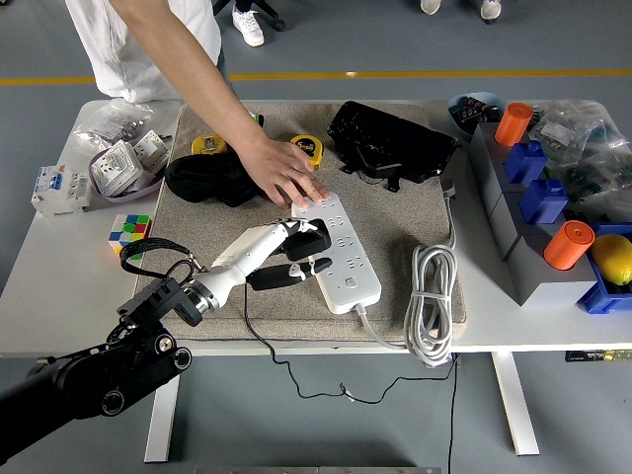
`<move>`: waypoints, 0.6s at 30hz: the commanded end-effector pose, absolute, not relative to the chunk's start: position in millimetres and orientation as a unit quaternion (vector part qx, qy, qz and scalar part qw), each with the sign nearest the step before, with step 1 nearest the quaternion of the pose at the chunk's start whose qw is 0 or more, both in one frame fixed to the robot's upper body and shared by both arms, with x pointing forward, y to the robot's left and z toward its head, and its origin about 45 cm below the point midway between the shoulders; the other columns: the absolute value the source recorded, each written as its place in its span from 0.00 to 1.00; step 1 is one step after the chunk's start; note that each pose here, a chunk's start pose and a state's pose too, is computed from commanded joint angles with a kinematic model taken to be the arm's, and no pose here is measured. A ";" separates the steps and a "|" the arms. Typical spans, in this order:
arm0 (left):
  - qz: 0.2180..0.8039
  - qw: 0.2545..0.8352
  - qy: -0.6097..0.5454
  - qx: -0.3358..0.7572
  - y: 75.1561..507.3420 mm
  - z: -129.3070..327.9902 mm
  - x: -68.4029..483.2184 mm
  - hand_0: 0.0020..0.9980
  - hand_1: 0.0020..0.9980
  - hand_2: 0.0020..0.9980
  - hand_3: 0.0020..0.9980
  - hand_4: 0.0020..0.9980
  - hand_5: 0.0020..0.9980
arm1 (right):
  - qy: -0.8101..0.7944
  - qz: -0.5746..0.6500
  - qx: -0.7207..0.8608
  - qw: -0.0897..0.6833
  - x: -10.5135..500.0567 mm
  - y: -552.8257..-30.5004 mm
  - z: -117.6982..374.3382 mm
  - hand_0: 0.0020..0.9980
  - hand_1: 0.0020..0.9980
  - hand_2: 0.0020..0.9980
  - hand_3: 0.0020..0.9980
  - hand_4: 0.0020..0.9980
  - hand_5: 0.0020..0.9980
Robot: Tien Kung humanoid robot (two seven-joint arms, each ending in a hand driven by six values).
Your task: Put the plug near the board,insert it into the board,press the button,pull the plug out
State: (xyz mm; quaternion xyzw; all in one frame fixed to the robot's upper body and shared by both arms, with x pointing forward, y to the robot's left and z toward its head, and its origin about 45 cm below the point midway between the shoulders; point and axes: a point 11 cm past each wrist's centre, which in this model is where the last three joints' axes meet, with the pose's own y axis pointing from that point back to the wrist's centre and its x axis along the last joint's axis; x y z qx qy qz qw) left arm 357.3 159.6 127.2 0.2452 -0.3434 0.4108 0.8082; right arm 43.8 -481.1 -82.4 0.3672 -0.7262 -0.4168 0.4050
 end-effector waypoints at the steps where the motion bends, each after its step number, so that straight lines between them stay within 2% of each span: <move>1: 0.410 0.808 -0.344 0.246 159.6 127.3 357.5 0.79 0.81 0.81 0.75 0.90 1.00 | -0.726 -0.417 0.367 0.405 43.9 -481.0 -82.5 0.67 0.68 0.68 0.58 1.00 0.57; 18: 0.403 0.810 -0.354 0.235 155.8 132.6 357.7 0.76 0.79 0.80 0.73 0.90 1.00 | -0.731 -0.413 0.366 0.401 44.8 -481.8 -81.9 0.66 0.68 0.68 0.58 1.00 0.56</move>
